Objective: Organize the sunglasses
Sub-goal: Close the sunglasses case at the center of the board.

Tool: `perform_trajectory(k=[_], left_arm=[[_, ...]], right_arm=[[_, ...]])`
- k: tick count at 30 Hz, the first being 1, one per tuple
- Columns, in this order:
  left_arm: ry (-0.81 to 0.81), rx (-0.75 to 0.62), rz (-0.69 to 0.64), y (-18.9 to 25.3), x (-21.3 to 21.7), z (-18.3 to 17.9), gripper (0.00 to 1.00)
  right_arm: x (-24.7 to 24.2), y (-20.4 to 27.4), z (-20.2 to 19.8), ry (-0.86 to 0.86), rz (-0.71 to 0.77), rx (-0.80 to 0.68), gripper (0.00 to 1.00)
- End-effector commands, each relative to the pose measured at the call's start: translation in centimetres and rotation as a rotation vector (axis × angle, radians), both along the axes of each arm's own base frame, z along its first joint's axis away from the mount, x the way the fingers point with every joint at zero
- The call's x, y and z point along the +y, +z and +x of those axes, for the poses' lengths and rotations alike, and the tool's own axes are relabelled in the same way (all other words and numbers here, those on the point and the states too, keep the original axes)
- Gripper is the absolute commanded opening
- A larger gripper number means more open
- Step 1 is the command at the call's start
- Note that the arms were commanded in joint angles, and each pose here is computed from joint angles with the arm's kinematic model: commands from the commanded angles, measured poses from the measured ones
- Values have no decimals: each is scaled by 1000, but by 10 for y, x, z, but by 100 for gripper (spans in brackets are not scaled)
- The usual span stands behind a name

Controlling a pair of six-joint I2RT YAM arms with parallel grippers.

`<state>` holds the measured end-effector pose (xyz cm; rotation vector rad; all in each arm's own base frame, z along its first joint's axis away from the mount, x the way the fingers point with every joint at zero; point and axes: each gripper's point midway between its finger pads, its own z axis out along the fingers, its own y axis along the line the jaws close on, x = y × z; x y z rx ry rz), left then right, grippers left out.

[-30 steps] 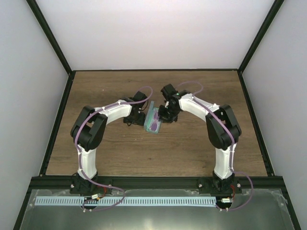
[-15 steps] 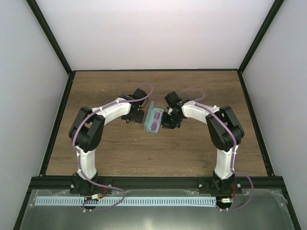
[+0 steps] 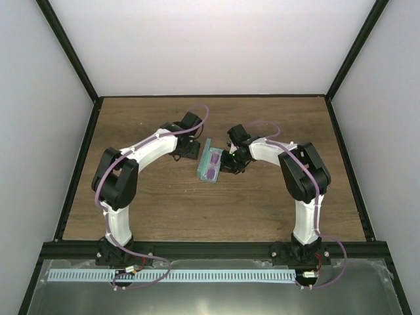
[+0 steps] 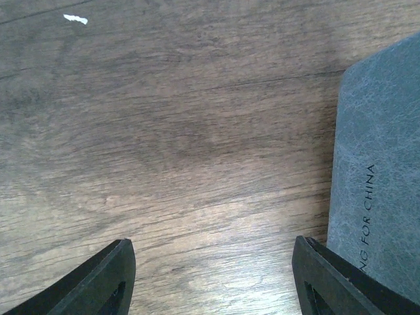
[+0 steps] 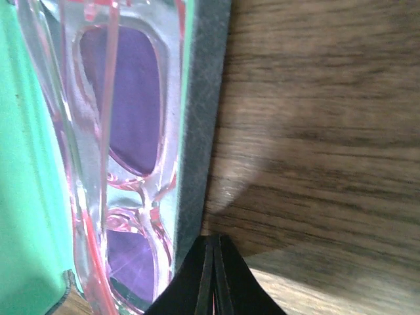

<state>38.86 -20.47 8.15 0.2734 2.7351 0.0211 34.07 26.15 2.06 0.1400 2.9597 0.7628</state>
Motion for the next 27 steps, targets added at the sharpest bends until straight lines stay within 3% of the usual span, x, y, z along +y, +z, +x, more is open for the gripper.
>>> perform_trajectory(k=[1, 12, 27], left_arm=[[-19, 21, -13, -5, -7, 0, 67], [-52, 24, -61, 1, -34, -5, 66], [-123, 115, -60, -39, -84, -36, 66]], right_arm=[[0, -18, 0, 16, -5, 22, 1], [4, -23, 0, 30, 3, 41, 1], [11, -28, -4, 59, 43, 63, 1]])
